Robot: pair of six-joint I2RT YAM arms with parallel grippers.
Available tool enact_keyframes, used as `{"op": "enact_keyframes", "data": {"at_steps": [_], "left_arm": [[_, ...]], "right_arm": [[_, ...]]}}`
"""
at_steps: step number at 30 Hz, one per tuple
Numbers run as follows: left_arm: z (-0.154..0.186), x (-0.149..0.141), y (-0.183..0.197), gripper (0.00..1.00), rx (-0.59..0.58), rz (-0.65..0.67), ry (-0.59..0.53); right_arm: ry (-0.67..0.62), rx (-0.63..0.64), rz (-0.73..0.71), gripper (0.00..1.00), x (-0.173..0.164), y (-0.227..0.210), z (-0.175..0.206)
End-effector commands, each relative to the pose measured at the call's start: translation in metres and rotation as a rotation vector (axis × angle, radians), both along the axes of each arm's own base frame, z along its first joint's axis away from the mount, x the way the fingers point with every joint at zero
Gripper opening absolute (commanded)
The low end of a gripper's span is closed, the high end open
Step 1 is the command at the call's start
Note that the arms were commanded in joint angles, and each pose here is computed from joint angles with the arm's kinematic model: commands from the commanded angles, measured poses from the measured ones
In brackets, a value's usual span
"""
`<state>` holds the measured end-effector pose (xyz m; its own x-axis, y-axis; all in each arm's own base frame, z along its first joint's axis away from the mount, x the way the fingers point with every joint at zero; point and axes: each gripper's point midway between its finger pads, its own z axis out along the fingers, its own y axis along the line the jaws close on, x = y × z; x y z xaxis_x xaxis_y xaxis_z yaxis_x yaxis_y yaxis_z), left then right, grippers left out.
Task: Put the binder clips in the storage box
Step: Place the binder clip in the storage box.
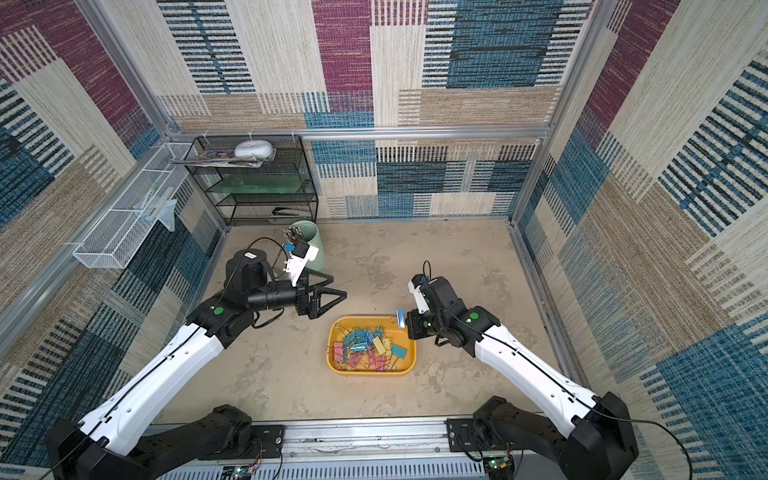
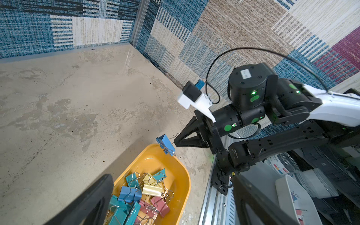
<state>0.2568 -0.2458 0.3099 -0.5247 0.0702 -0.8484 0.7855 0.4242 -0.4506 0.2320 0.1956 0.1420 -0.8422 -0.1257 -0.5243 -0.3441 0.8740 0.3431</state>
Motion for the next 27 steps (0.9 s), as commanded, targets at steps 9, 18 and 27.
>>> {"op": "enact_keyframes", "data": {"at_steps": [9,18,27], "left_arm": [[0.001,0.003,-0.001,0.99,-0.002,0.002,-0.023],[-0.006,0.009,0.0,0.99,0.013,0.029,-0.004],[-0.039,0.028,0.067,0.99,0.261,0.534,-0.081]], "right_arm": [[0.124,-0.022,-0.076,0.06,0.003,0.009,-0.051],[0.047,-0.017,-0.103,0.24,0.013,0.005,-0.027],[-0.461,-0.047,-0.421,0.41,0.064,-0.058,0.067]]}}
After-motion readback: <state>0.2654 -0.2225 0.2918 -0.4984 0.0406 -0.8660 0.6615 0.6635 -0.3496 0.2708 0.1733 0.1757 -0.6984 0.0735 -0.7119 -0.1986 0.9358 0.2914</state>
